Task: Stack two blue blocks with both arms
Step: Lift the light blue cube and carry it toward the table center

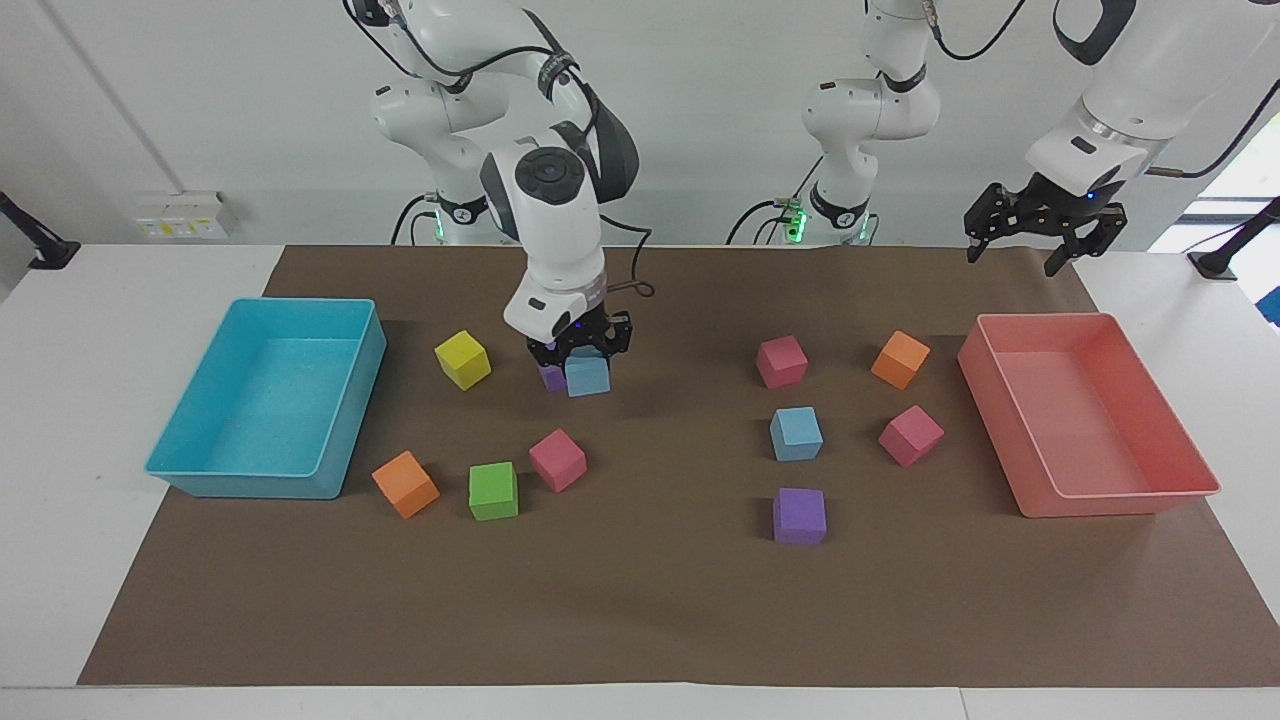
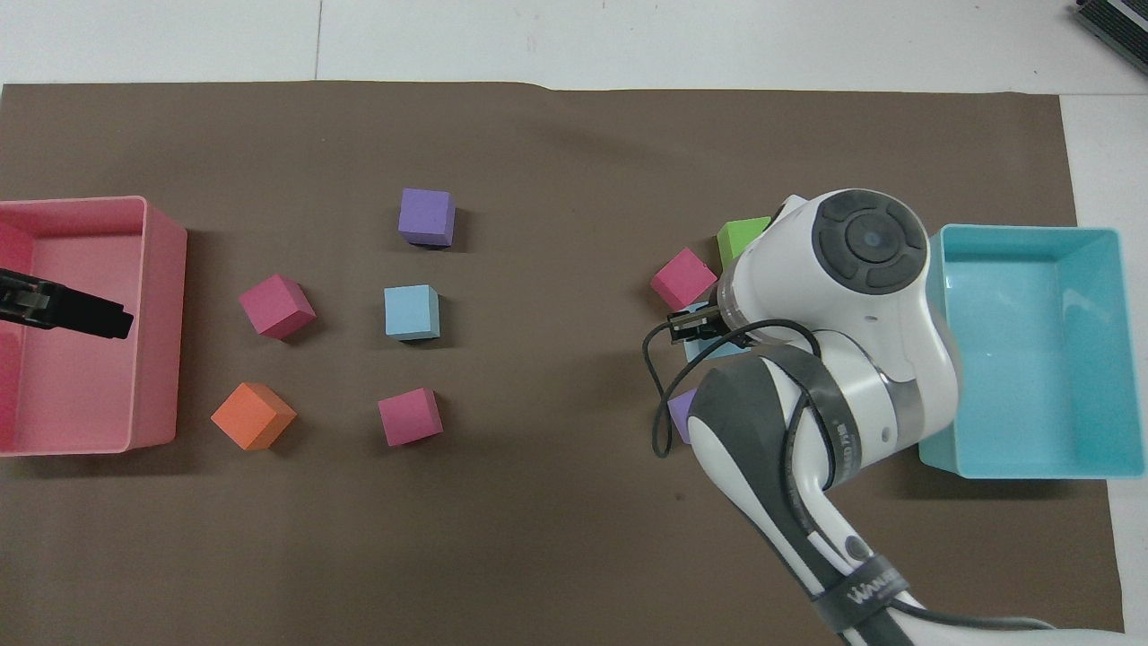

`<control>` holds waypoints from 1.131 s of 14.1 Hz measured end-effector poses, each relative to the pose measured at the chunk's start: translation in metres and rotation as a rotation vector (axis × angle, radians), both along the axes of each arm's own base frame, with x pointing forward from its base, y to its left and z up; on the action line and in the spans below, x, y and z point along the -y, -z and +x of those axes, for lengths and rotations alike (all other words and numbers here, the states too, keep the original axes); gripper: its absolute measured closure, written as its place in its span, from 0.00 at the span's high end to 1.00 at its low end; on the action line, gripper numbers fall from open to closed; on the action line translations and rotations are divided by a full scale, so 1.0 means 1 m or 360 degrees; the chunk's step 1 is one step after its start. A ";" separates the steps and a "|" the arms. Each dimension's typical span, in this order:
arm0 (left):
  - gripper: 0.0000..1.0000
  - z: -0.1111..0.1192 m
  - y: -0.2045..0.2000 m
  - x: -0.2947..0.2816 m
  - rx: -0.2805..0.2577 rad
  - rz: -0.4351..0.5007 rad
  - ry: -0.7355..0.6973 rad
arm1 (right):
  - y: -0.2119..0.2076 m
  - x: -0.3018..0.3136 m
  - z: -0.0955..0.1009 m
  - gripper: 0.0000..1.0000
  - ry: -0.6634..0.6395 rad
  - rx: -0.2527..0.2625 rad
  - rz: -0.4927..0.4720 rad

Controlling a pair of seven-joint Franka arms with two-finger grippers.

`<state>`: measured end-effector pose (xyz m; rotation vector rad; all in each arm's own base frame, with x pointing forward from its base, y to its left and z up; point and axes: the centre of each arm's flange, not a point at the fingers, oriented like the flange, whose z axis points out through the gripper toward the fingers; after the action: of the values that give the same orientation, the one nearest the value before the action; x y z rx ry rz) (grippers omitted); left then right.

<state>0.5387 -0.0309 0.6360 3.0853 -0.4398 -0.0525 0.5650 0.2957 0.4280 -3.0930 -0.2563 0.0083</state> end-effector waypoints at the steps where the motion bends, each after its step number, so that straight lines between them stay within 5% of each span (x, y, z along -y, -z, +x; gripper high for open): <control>1: 1.00 0.000 0.000 0.001 0.0000 0.0000 0.0002 | 0.004 -0.011 0.002 0.59 0.0026 -0.0001 0.0002; 6: 1.00 -0.001 0.000 0.004 0.0001 0.0000 0.0012 | 0.034 -0.078 0.005 0.59 0.0106 -0.0023 0.0006; 16: 1.00 -0.001 -0.001 0.005 0.0002 0.0000 0.0014 | 0.082 -0.113 -0.002 0.59 0.0059 -0.0039 0.0000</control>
<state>0.5377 -0.0356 0.6368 3.0835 -0.4537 -0.0507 0.5632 0.4086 0.3455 -3.0945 -0.1978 0.0454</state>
